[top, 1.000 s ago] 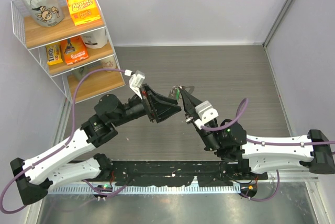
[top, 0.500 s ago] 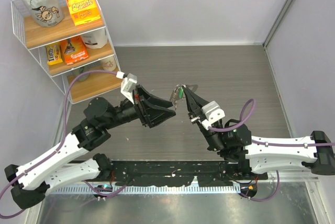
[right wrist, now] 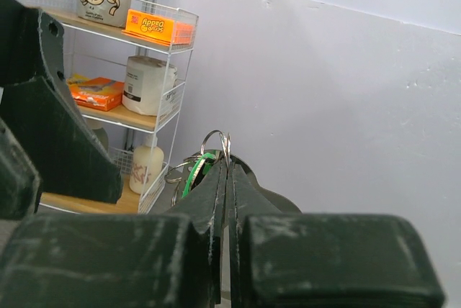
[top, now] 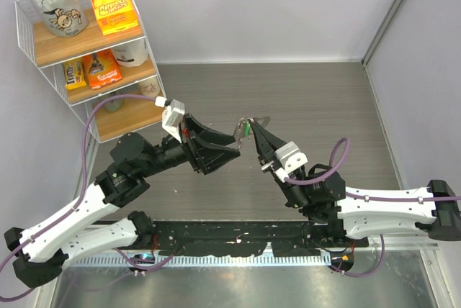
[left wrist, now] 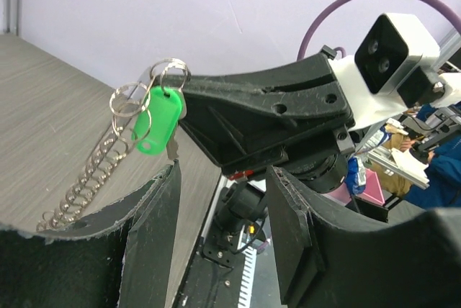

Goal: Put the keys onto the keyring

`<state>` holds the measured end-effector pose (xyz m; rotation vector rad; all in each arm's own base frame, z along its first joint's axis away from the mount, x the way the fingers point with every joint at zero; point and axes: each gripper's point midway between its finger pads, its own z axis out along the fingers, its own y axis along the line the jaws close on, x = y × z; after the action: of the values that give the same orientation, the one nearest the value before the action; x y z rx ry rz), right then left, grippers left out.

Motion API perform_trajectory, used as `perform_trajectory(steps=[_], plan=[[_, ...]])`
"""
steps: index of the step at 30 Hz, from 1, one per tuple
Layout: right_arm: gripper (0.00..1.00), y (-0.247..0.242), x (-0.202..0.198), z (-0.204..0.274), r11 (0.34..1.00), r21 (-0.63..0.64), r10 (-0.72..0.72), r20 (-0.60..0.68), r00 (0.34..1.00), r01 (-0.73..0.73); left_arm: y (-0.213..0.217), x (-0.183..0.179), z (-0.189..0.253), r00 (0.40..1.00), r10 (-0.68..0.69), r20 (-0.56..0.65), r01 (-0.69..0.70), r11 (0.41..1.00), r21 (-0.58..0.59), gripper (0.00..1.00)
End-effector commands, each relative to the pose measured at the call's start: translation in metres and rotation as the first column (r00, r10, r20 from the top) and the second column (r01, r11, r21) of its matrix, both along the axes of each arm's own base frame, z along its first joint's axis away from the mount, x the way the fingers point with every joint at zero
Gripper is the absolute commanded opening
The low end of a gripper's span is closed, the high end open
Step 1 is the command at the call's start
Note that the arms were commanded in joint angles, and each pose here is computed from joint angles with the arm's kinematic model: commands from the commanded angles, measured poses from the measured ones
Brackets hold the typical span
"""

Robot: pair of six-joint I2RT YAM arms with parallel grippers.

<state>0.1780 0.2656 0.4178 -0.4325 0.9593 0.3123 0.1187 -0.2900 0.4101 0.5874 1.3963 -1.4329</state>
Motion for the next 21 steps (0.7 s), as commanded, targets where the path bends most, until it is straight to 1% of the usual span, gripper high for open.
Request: perform_trajectory(steps=[1, 9, 21], plan=[[0.05, -0.005, -0.005, 0.018, 0.999, 0.04, 0.02, 0.044, 0.999, -0.022, 0.006, 0.001, 0.034, 0.995, 0.033, 0.092, -0.029, 0.998, -0.053, 0.56], [0.05, -0.001, -0.01, 0.017, 0.998, 0.013, 0.054, 0.052, 0.997, -0.055, 0.007, 0.007, 0.053, 0.986, 0.071, 0.151, -0.061, 0.996, -0.066, 0.56], [0.05, -0.002, -0.016, 0.019, 0.995, 0.007, 0.095, 0.067, 0.993, -0.095, 0.0, 0.021, 0.049, 0.983, 0.113, 0.145, -0.109, 0.993, -0.036, 0.56]])
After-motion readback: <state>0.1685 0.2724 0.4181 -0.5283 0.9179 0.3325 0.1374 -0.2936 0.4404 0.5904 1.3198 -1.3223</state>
